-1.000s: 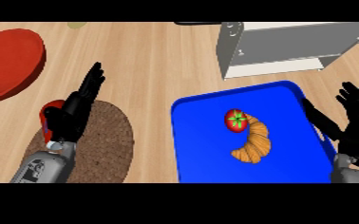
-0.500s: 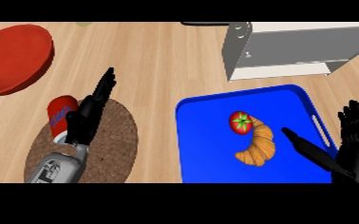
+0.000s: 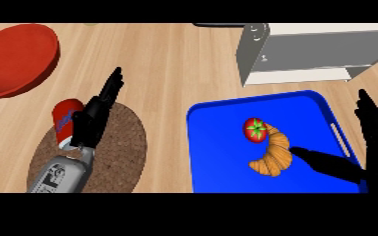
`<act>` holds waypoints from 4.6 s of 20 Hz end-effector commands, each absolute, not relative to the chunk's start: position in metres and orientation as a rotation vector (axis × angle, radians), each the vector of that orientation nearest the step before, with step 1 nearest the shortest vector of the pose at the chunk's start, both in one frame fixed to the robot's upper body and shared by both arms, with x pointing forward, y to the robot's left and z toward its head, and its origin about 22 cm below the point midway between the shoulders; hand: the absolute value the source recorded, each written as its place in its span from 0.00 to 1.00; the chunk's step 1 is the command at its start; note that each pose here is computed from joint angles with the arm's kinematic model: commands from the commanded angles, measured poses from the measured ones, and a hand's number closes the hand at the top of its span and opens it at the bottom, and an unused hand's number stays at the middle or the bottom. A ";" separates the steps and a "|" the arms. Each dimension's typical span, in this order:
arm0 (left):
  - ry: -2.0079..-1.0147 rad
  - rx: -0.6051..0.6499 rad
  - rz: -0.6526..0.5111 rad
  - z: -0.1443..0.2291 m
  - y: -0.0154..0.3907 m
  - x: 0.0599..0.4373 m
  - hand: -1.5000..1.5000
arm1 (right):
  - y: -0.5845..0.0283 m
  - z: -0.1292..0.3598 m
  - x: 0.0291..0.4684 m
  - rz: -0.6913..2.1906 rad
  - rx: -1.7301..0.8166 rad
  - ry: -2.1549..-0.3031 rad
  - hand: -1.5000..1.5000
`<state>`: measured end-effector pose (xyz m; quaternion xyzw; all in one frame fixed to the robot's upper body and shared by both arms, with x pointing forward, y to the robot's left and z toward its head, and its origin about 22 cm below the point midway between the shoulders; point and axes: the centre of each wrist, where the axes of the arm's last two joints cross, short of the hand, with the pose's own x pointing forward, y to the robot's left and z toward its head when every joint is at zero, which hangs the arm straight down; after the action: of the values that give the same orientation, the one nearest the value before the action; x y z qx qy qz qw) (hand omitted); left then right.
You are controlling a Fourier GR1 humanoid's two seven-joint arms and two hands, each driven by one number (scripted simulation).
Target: Pick the tomato from the tray and place it in the tiered shelf
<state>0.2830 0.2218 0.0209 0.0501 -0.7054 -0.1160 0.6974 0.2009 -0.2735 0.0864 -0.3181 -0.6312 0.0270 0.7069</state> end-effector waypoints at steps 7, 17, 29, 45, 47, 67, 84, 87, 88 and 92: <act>-1.580 0.107 -0.259 0.017 0.226 0.282 0.50 | -0.229 0.142 0.204 0.494 -0.824 -1.017 0.00; -1.571 0.112 -0.251 0.017 0.214 0.286 0.50 | -0.178 0.161 0.226 0.496 -0.795 -0.980 0.00; -1.575 0.111 -0.267 0.013 0.219 0.275 0.50 | -0.158 0.158 0.227 0.475 -0.860 -0.967 0.00; -1.576 0.110 -0.262 0.018 0.239 0.281 0.50 | -0.134 0.108 0.232 0.503 -0.855 -0.893 0.00; -1.581 0.122 -0.255 0.005 0.224 0.285 0.50 | -0.161 0.111 0.240 0.511 -0.859 -0.915 0.00; -1.571 0.098 -0.258 0.023 0.230 0.273 0.50 | -0.145 0.093 0.282 0.536 -0.891 -0.807 0.00; -1.573 0.089 -0.255 0.018 0.202 0.276 0.50 | -0.151 0.052 0.267 0.578 -0.816 -0.775 1.00; -1.571 0.108 -0.257 0.026 0.206 0.285 0.50 | -0.144 0.059 0.251 0.661 -0.829 -0.772 1.00; -1.588 0.103 -0.254 0.039 0.225 0.286 0.50 | -0.144 0.023 0.265 0.688 -0.861 -0.782 1.00; -1.579 0.120 -0.266 0.011 0.232 0.296 0.50 | -0.138 0.045 0.263 0.710 -0.900 -0.818 1.00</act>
<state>0.2856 0.2282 0.0173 0.0495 -0.7065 -0.1165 0.6963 0.2622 -0.1482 0.0433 -0.4051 -0.3794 0.3101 0.7718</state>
